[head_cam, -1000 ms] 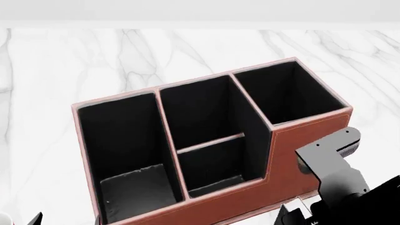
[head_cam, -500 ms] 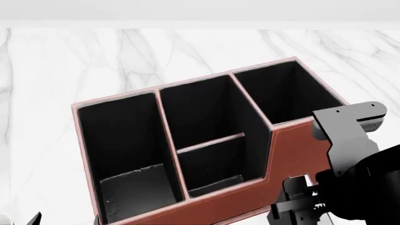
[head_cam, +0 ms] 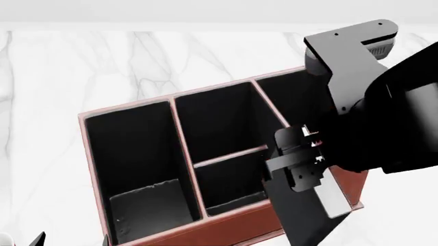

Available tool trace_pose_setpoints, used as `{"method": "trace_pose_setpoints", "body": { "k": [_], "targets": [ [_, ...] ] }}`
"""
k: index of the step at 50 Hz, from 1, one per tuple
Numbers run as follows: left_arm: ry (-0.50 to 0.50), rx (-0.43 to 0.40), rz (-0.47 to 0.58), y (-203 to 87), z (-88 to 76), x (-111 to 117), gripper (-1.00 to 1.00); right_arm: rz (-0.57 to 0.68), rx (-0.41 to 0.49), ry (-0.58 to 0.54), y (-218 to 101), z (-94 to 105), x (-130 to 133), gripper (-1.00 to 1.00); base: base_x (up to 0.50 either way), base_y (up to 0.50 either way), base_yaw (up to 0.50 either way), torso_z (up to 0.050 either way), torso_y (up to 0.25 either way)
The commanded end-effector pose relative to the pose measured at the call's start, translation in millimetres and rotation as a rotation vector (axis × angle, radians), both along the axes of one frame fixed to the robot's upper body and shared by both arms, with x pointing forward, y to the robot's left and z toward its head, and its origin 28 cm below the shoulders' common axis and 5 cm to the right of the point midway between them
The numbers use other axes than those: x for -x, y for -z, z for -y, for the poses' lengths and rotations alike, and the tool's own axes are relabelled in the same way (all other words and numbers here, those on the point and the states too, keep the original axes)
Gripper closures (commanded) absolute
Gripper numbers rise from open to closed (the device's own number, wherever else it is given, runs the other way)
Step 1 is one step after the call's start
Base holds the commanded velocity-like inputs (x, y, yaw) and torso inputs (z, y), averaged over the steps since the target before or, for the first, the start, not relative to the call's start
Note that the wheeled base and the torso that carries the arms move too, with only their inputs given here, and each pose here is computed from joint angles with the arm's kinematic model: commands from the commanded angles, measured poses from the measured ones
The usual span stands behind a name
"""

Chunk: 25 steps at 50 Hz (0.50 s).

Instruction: Pick up the book and place it in the left compartment of the caddy.

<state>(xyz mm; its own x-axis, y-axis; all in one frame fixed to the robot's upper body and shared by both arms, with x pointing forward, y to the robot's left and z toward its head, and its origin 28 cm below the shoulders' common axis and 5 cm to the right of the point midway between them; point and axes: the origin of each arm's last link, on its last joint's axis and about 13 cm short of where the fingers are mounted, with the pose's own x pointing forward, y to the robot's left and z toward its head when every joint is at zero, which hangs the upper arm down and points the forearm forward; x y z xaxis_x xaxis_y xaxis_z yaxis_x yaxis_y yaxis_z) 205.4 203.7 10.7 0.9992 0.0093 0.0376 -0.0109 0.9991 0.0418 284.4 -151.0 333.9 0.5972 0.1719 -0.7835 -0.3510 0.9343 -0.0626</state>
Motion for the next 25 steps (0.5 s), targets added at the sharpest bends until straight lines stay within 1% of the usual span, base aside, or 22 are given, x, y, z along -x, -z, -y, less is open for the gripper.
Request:
{"method": "trace_pose_setpoints", "body": {
  "k": [1, 9, 17, 19, 25],
  "targets": [
    [-0.002, 0.000, 0.000, -0.1, 0.0, -0.4, -1.00, 0.068, -0.022, -0.064, -28.8, -18.9, -10.4, 1.00, 0.00, 0.00, 0.00, 0.000, 0.000],
    [-0.002, -0.001, 0.001, -0.2, 0.1, -0.4, -1.00, 0.089, -0.044, -0.092, -37.5, -31.3, -24.2, 1.00, 0.00, 0.00, 0.00, 0.000, 0.000],
    [-0.005, -0.001, 0.001, -0.4, -0.1, -1.3, -1.00, 0.106, -0.060, -0.133, -39.9, -54.7, -49.0, 1.00, 0.00, 0.00, 0.00, 0.000, 0.001],
    [-0.005, 0.000, 0.001, -0.5, -0.2, -1.4, -1.00, 0.114, -0.064, -0.130, -39.9, -61.6, -56.4, 1.00, 0.00, 0.00, 0.00, 0.000, 0.000],
    [-0.004, -0.001, 0.002, -0.6, -0.1, -1.3, -1.00, 0.134, -0.066, -0.123, -40.1, -79.6, -67.1, 1.00, 0.00, 0.00, 0.00, 0.000, 0.002]
  ]
}}
